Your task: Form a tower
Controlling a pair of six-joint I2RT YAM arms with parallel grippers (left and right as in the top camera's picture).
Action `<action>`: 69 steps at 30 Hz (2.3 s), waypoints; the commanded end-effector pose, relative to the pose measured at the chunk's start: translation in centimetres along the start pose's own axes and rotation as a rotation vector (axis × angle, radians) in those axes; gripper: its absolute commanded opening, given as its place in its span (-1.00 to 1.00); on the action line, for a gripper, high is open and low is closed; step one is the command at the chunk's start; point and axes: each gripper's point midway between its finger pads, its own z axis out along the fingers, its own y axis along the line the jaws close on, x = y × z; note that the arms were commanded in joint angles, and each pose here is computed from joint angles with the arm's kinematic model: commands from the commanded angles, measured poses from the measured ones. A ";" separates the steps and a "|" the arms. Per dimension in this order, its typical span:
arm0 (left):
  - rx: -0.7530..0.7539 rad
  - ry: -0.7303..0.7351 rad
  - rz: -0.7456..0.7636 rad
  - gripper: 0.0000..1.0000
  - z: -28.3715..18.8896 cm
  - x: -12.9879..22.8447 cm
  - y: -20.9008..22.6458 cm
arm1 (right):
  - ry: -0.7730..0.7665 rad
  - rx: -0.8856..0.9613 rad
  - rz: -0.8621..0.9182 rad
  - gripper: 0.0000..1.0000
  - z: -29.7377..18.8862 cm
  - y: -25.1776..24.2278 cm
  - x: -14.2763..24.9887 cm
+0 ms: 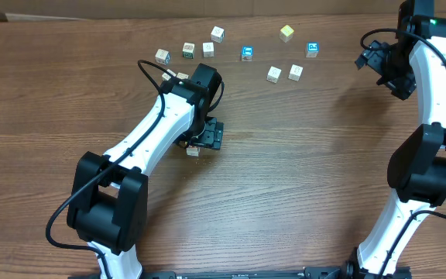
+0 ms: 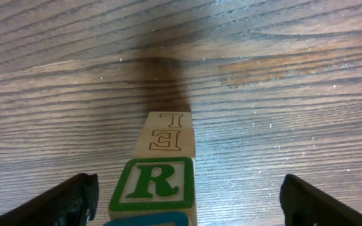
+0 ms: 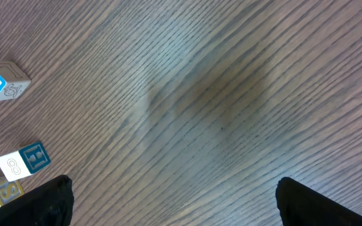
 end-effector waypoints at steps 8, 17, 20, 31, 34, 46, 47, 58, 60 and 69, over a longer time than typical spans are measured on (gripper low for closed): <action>-0.038 -0.030 0.000 0.24 0.2 0.2 0.9 | -0.038 -0.023 -0.003 1.00 -1.3 0.5 -0.8; -0.044 -0.045 -0.003 0.22 0.2 -0.1 1.0 | -0.038 -0.023 -0.003 1.00 -1.3 0.5 -0.8; -0.037 -0.054 -0.004 0.22 0.2 -0.3 0.9 | -0.038 -0.023 -0.003 1.00 -1.3 0.5 -0.8; -0.024 -0.053 -0.004 -0.11 0.2 -0.3 0.6 | -0.037 -0.023 -0.003 1.00 -1.3 0.5 -0.8; -0.024 -0.053 -0.004 -0.19 0.2 -0.3 0.6 | -0.038 -0.023 -0.003 1.00 -1.3 0.5 -0.8; -0.025 -0.053 -0.004 -0.22 0.2 -0.3 0.6 | -0.037 -0.023 -0.003 1.00 -1.3 0.5 -0.8; -0.025 -0.053 -0.004 -0.18 0.2 -0.3 0.6 | -0.038 -0.023 -0.003 1.00 -1.3 0.5 -0.8; -0.025 -0.053 0.001 -0.17 0.2 -0.3 0.7 | -0.038 -0.023 -0.003 1.00 -1.3 0.5 -0.8; -0.025 -0.053 0.001 -0.13 0.2 -0.3 0.7 | -0.038 -0.023 -0.003 1.00 -1.3 0.5 -0.8; -0.029 -0.056 0.007 0.12 0.2 -0.4 0.7 | -0.038 -0.023 -0.003 1.00 -1.3 0.5 -0.8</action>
